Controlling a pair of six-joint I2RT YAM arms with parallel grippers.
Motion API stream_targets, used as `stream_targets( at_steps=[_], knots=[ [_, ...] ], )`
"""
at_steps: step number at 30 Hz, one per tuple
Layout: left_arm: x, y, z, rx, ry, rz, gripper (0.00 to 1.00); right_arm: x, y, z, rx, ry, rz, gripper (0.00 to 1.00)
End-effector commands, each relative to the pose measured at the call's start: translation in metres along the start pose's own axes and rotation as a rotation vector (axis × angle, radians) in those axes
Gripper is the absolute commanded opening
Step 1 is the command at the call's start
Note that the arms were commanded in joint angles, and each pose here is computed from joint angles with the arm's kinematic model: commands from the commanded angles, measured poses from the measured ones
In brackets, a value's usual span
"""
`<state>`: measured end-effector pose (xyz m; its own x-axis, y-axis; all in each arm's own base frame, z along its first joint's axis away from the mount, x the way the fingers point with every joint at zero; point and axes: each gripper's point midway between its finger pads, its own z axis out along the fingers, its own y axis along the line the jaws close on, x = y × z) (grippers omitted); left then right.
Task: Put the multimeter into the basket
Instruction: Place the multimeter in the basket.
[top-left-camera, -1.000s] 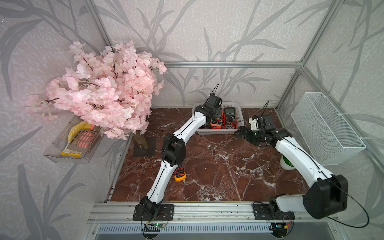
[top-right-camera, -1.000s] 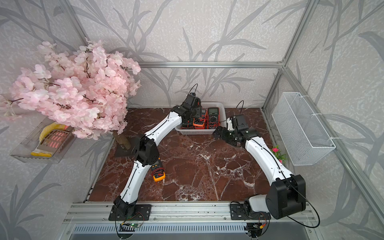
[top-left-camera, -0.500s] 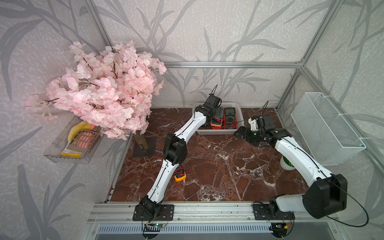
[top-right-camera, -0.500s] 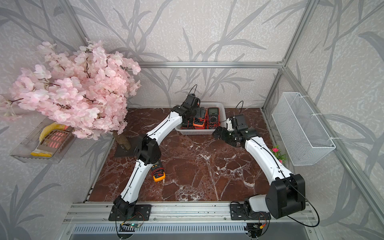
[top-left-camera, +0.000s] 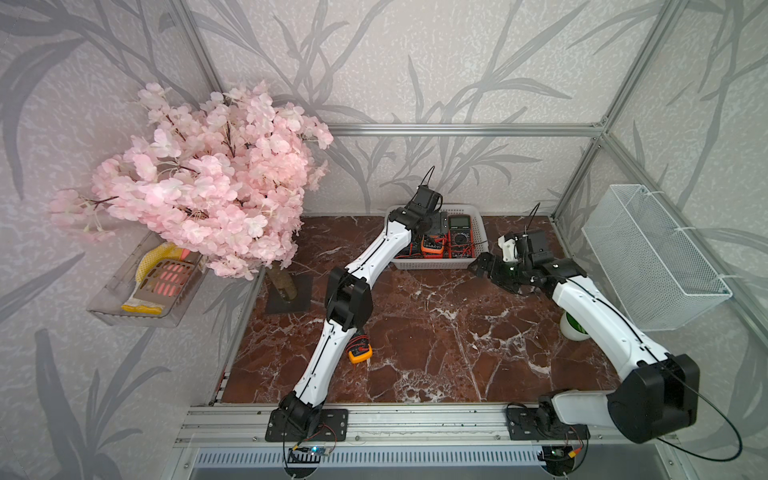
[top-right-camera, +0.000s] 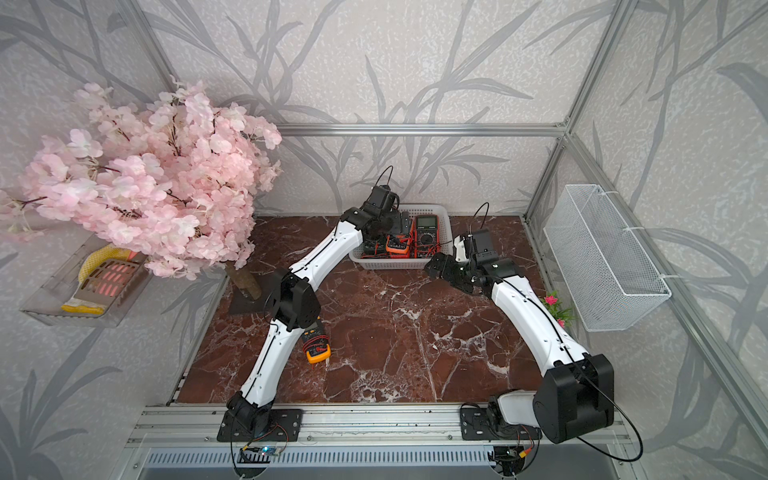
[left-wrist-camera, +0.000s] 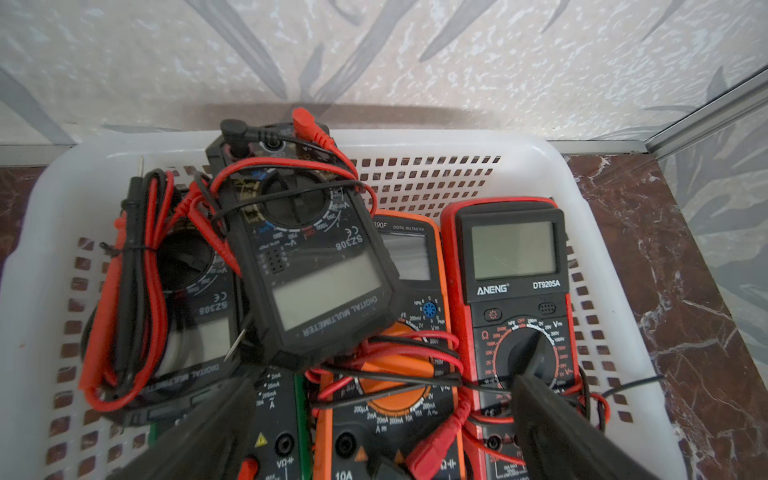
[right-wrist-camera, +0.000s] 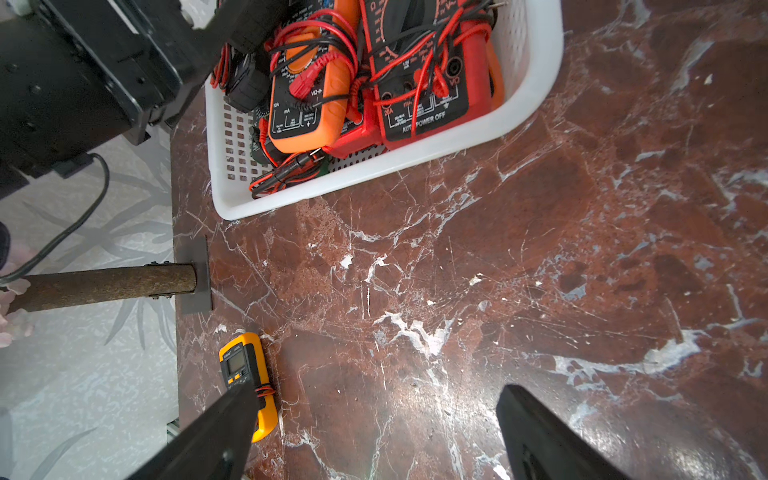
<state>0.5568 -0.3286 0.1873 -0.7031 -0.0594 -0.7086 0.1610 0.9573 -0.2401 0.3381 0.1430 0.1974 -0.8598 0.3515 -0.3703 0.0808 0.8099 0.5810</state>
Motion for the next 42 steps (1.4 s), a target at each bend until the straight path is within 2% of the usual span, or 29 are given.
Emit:
stream_targets(
  at_steps=[1, 7, 15, 23, 35, 42],
  knots=[
    [-0.027, -0.009, -0.049, 0.028, -0.062, -0.025, 1.0, 0.001, 0.004, -0.006, -0.03, -0.018, 0.008, 0.95],
    [-0.022, 0.007, -0.077, -0.025, -0.06, -0.055, 1.0, 0.004, 0.008, -0.005, -0.048, -0.013, 0.009, 0.95],
    [0.013, 0.047, -0.116, -0.128, -0.044, -0.135, 1.0, 0.018, 0.023, 0.006, -0.055, 0.025, -0.054, 0.95],
    [0.073, 0.099, -0.154, -0.271, -0.012, -0.233, 1.0, 0.041, 0.04, 0.014, -0.027, 0.071, -0.222, 0.95],
    [0.179, 0.166, -0.195, -0.506, 0.161, -0.369, 1.0, 0.08, 0.065, 0.017, -0.025, 0.15, -0.506, 0.96],
    [0.223, 0.195, -0.22, -0.633, 0.195, -0.463, 1.0, 0.098, 0.071, 0.019, -0.038, 0.2, -0.588, 0.96]
  ],
)
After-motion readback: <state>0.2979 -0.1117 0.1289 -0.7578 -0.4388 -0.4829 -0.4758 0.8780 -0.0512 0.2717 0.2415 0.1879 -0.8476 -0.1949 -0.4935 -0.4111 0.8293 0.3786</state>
